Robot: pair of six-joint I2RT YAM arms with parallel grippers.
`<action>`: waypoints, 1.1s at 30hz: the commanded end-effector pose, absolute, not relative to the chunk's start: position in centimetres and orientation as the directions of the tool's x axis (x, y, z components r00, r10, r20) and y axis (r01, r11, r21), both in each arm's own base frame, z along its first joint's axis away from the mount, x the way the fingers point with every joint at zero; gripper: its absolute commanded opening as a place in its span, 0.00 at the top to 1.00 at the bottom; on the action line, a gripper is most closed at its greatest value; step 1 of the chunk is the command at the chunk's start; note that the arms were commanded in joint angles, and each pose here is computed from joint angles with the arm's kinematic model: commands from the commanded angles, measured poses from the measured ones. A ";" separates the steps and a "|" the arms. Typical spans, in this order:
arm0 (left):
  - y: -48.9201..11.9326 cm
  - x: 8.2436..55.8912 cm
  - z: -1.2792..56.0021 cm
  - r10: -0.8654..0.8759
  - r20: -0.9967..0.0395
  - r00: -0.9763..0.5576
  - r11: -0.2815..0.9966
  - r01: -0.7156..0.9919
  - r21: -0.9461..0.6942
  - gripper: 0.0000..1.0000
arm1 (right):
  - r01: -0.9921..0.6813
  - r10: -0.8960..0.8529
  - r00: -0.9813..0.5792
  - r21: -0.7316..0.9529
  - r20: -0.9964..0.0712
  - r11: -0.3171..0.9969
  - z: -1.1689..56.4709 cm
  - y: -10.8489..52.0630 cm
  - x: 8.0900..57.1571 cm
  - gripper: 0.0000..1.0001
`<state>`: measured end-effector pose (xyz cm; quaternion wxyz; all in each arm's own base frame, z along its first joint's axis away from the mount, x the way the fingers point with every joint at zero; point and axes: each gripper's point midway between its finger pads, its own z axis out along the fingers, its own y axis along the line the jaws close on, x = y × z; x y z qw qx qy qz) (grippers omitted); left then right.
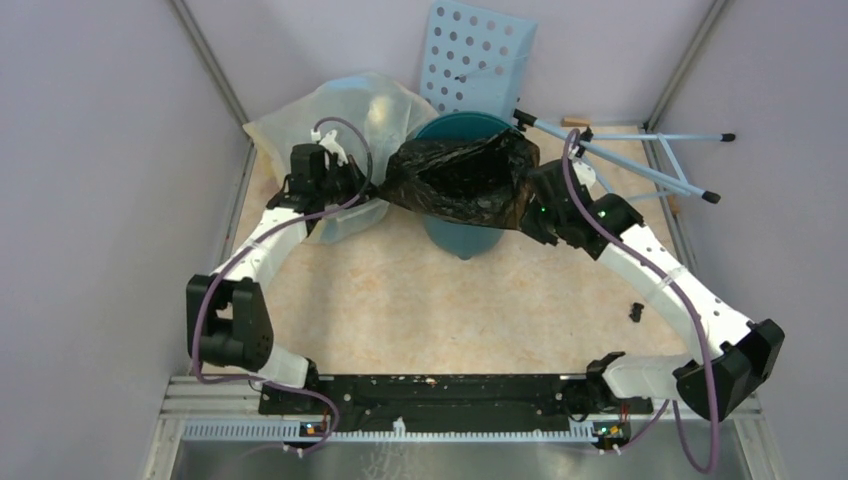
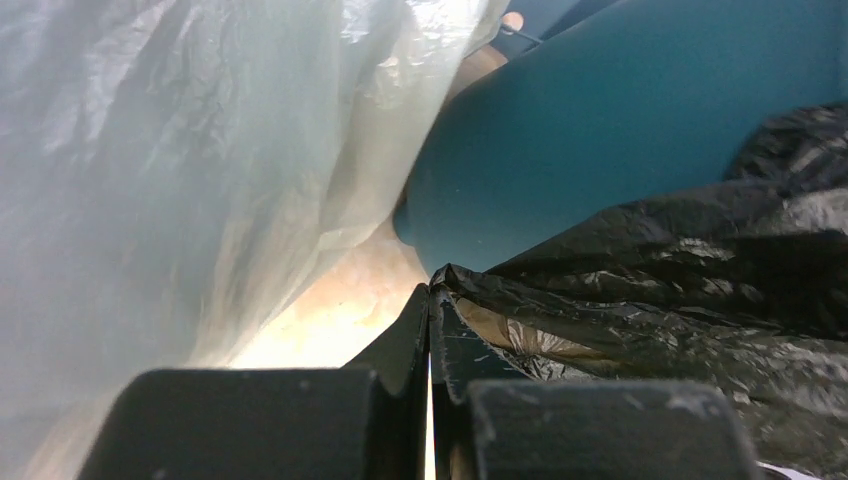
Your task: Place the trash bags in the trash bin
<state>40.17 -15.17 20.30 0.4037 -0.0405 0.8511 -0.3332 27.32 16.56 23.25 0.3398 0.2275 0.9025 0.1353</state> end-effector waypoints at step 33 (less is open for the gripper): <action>-12.0 37.3 24.4 -0.393 -0.692 -0.605 0.865 0.011 -0.501 0.29 | -0.094 0.261 -0.574 0.379 -0.776 0.920 34.0 15.3 37.8 0.39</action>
